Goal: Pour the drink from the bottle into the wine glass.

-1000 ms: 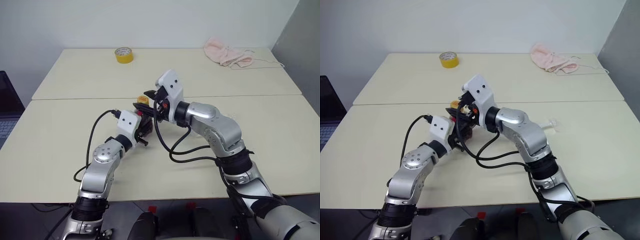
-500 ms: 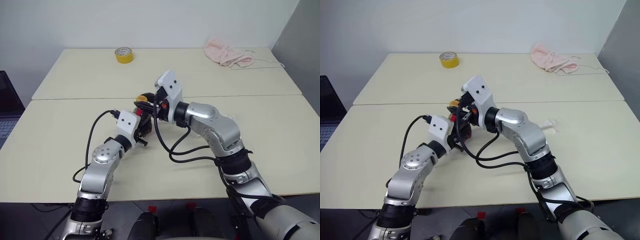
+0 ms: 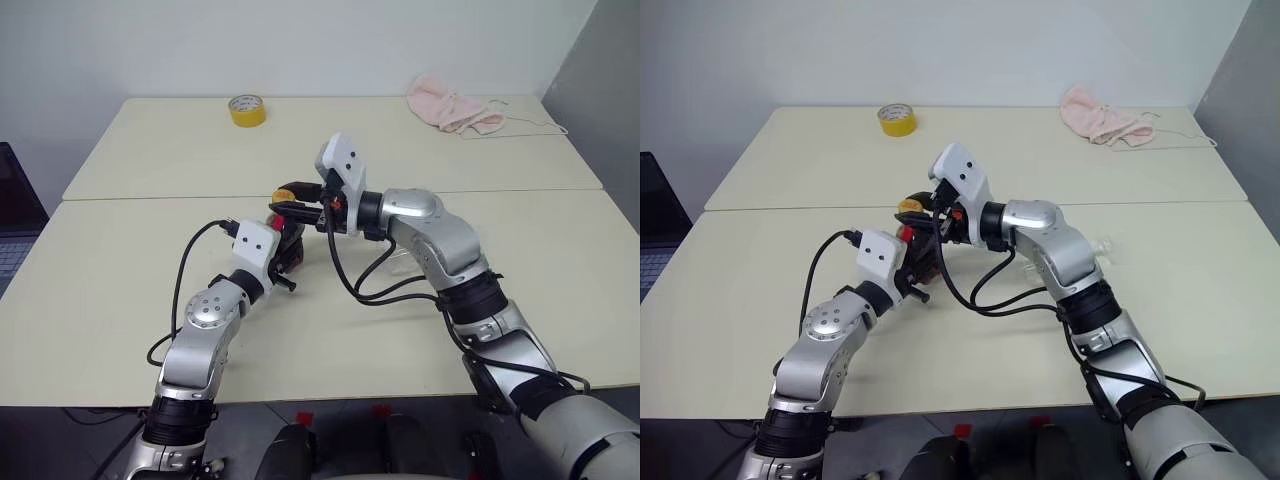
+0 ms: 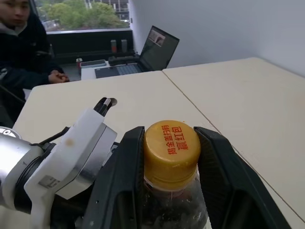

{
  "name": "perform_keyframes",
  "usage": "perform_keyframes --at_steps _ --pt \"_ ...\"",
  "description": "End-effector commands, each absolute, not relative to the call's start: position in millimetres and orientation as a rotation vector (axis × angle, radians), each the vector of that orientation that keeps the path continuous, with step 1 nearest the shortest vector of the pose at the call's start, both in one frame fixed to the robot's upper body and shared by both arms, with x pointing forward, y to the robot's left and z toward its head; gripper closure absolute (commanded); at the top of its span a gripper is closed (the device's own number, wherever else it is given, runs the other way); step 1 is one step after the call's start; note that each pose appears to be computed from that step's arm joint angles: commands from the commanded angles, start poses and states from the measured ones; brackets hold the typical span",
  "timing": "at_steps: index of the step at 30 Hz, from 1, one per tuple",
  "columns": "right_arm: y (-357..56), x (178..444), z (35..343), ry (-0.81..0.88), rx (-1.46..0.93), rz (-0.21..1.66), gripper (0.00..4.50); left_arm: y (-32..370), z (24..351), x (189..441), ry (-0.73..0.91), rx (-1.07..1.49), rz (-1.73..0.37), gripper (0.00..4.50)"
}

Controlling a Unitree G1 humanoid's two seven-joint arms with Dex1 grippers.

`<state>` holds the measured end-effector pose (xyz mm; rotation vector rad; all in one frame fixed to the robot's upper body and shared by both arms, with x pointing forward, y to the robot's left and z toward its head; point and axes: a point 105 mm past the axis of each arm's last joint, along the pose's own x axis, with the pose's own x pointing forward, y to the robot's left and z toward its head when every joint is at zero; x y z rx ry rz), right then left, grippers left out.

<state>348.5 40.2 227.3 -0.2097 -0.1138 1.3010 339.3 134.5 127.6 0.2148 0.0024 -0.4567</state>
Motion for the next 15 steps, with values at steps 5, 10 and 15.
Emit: perform_keyframes --at_steps 5,10,15 --pt "30 347 239 -0.216 -0.310 1.429 3.24 140 146 332 -0.070 0.197 -0.441 3.66" --pt "33 360 244 -0.255 -0.379 1.437 3.24 142 146 332 -0.068 0.198 -0.437 3.68" --pt "33 366 249 -0.281 -0.358 1.425 3.24 143 146 330 -0.067 0.194 -0.435 3.69"
